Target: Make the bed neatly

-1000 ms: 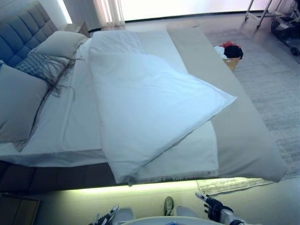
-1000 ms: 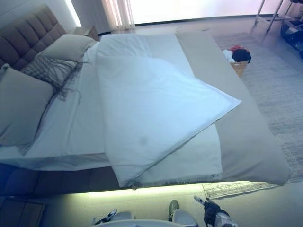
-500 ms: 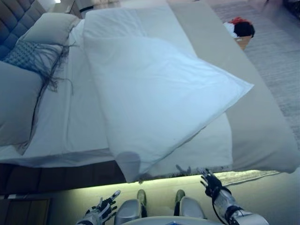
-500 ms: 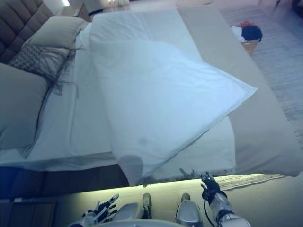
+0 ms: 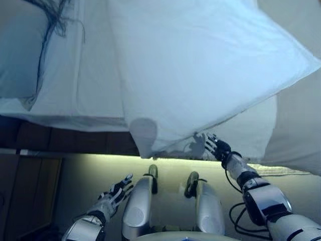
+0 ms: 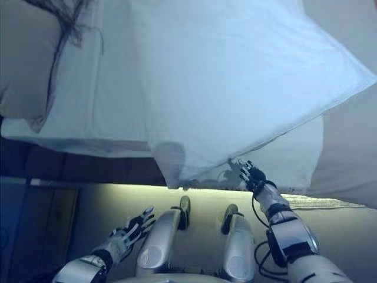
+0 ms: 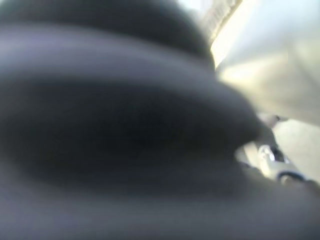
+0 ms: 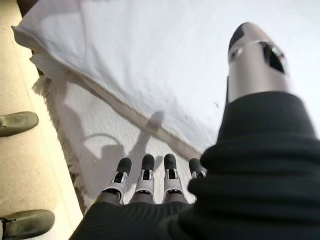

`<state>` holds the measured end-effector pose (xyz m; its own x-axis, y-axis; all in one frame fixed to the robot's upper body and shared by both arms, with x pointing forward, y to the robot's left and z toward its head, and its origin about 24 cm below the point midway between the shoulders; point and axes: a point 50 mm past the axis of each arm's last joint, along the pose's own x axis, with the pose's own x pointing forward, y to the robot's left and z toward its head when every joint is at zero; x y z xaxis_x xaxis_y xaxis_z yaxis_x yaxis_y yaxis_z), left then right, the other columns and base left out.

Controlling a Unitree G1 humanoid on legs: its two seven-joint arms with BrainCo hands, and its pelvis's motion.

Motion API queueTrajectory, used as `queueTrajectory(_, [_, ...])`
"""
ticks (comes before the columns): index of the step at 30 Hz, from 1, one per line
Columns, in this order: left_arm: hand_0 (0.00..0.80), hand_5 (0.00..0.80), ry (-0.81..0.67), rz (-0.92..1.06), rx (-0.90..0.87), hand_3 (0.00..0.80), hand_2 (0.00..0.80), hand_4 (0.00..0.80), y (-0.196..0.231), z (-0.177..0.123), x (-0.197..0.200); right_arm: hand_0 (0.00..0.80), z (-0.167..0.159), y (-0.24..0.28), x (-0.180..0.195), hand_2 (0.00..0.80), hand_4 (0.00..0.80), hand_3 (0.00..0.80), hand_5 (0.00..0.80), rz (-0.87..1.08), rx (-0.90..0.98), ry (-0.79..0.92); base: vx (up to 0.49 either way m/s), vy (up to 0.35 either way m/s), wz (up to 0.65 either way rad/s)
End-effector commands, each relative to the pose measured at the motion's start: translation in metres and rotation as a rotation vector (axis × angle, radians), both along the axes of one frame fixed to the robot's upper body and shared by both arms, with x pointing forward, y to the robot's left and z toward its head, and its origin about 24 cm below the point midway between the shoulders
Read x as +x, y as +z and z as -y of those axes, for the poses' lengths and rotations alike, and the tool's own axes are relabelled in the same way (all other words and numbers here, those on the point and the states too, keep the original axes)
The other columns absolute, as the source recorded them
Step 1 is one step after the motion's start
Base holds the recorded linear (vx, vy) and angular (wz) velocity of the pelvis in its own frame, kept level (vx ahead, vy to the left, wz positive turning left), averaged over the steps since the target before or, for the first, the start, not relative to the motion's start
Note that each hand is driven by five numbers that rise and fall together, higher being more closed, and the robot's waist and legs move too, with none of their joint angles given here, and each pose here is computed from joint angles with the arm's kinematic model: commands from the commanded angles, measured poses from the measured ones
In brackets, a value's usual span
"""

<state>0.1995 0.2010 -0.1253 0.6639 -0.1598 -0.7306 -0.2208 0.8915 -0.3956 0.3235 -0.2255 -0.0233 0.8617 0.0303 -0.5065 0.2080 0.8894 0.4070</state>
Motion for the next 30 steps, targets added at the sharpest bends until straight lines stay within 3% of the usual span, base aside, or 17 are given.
queueTrajectory(1, [0.000,0.000,0.020,0.064,0.003,0.000,0.000,0.000,0.007,-0.011,0.006,0.000,0.007,0.020,0.014,0.000,0.000,0.000,0.000,0.042,0.012,-0.020,-0.081,0.066,0.20])
queueTrajectory(9, [0.000,0.000,0.006,0.191,-0.056,0.000,0.000,0.000,0.026,0.005,0.036,0.000,0.012,0.070,0.045,0.000,0.000,0.000,0.000,0.148,-0.033,-0.004,-0.036,0.061,0.22])
queueTrajectory(16, [0.000,0.000,0.000,0.217,-0.059,0.000,0.000,0.000,0.027,0.005,0.033,0.000,0.021,0.111,0.062,0.000,0.000,0.000,0.000,0.266,-0.007,-0.088,0.002,0.028,0.14])
queueTrajectory(30, [0.000,0.000,0.040,0.201,0.001,0.000,0.000,0.000,0.023,-0.027,0.013,0.000,0.099,0.112,0.030,0.000,0.000,0.000,0.000,0.291,0.016,-0.309,0.060,-0.039,-0.08])
